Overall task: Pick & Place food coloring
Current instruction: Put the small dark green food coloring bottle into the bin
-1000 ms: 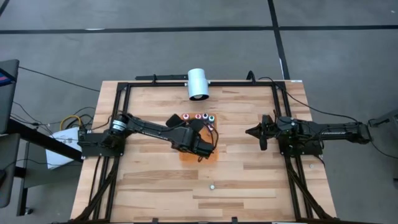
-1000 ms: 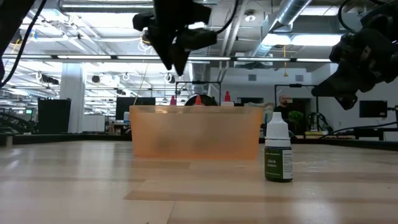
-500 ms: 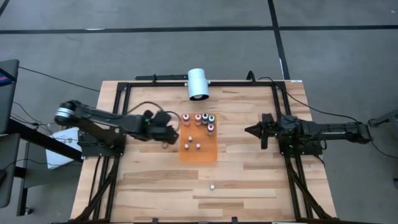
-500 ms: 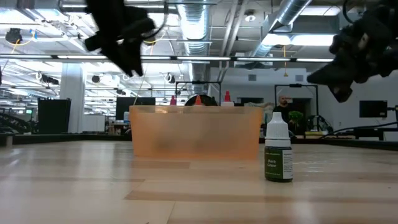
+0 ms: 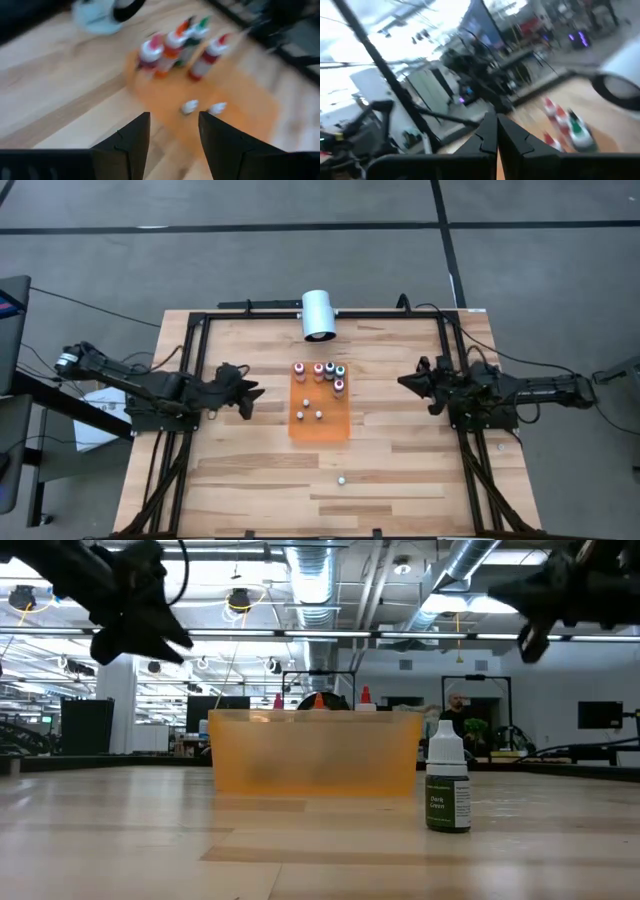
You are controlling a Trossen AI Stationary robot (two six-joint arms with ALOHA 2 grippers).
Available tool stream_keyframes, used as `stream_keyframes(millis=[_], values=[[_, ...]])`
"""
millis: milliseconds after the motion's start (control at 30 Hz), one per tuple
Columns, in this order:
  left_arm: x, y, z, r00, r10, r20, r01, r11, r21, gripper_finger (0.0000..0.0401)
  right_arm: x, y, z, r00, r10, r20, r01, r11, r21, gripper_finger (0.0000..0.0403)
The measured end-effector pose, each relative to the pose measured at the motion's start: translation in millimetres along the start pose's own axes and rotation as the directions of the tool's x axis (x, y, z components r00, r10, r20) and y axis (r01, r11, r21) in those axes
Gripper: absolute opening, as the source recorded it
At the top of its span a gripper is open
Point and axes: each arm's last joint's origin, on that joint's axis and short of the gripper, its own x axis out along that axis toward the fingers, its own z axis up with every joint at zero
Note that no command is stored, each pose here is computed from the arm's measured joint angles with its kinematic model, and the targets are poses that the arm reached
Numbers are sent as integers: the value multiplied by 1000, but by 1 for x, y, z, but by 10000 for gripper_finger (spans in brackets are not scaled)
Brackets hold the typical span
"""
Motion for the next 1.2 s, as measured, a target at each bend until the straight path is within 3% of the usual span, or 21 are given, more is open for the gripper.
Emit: stream_keyframes(millis=[167,400,500,733,833,933,1200], values=[[-10,8,-3,986,-124,110,125,992,-5,160,2,14,17,998,50,24,-49,998,-31,1],[-23,24,-5,959,-205,197,211,977,-9,160,26,38,43,994,14,-107,-25,994,-105,1],[-27,28,-6,949,-238,208,240,971,16,160,43,49,49,973,-15,-228,-18,990,-142,1],[-30,35,-10,941,-267,208,259,964,66,160,90,71,43,820,-137,-555,6,973,-231,1],[-30,35,-10,942,-265,205,247,963,112,160,110,80,35,754,-164,-636,-24,961,-276,1],[-29,37,-13,951,-249,183,228,965,129,160,131,90,29,720,-172,-672,-41,957,-288,1],[-28,39,-15,959,-235,162,214,967,137,160,172,113,5,620,-54,-783,-150,971,-186,1]])
